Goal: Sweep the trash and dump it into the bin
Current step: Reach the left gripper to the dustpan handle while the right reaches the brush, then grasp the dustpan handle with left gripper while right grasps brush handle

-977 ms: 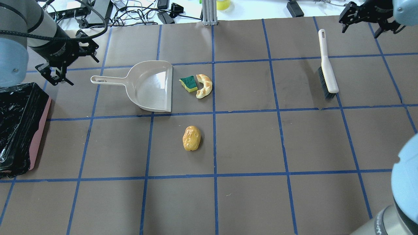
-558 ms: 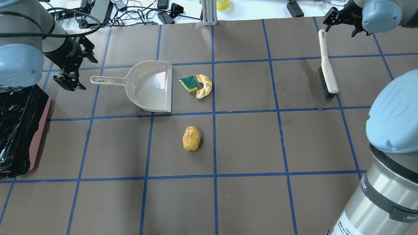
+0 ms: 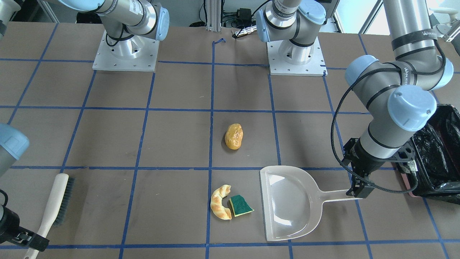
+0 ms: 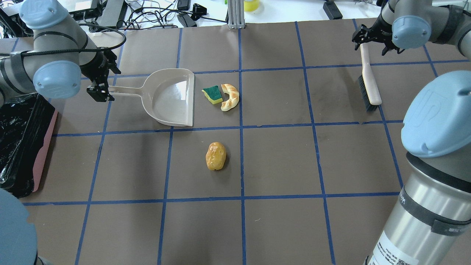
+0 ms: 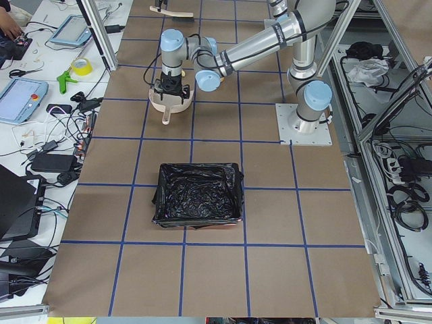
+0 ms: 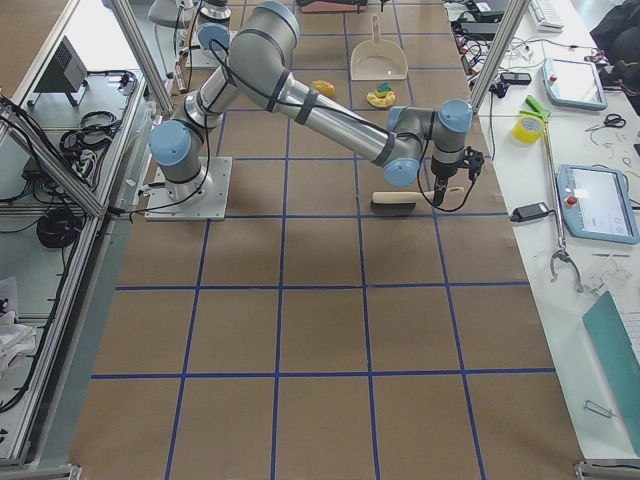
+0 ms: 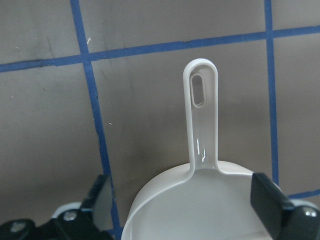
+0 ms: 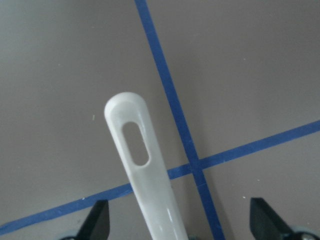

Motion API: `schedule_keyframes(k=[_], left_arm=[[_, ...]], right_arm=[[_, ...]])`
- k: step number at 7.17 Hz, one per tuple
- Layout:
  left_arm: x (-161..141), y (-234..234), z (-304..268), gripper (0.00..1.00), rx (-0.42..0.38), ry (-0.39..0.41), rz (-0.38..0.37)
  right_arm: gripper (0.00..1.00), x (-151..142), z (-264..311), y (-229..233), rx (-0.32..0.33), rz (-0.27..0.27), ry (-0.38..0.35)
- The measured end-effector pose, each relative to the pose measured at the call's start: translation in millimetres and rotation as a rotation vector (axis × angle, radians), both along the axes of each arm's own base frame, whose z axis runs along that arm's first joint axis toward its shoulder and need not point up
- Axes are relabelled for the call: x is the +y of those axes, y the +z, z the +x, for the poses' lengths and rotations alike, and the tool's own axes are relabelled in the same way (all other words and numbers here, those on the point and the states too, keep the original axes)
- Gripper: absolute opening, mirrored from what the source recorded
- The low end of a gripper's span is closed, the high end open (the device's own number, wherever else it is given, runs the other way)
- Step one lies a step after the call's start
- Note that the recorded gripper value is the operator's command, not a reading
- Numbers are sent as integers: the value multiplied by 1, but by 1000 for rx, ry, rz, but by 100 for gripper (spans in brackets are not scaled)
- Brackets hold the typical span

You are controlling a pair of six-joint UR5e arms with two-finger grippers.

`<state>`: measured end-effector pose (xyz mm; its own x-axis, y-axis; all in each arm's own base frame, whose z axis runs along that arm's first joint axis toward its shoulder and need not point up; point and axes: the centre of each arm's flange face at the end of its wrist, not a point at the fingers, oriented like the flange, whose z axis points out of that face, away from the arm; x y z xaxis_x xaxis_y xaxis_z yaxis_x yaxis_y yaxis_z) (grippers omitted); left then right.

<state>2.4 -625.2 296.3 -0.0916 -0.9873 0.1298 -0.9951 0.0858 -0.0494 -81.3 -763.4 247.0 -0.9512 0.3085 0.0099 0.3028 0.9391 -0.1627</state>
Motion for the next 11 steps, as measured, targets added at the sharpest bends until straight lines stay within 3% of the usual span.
schedule_keyframes(k=[2, 5, 6, 7, 8, 9, 10, 11], left_arm=[[-18, -29, 4, 100, -1, 7, -2], [-35, -54, 8, 100, 2, 16, 0], [-37, -62, 8, 72, 2, 17, 1], [-39, -65, 10, 9, -12, 18, 0], [-39, -66, 12, 0, -35, 27, -2], [-39, -66, 13, 0, -44, 41, -3], [-39, -65, 13, 0, -44, 51, -6], [-38, -62, 12, 0, -45, 54, -11]], right_arm=[[99, 2, -3, -6, 43, 20, -16], [77, -1, 3, -7, -13, -15, 3], [72, -3, 5, -6, -31, -36, 10], [50, -4, 6, -6, -39, -45, 15], [36, -4, 6, -7, -44, -47, 17], [23, -4, 7, -8, -46, -46, 18], [0, -4, 7, -10, -46, -43, 24], [0, -4, 7, -14, -45, -36, 33]])
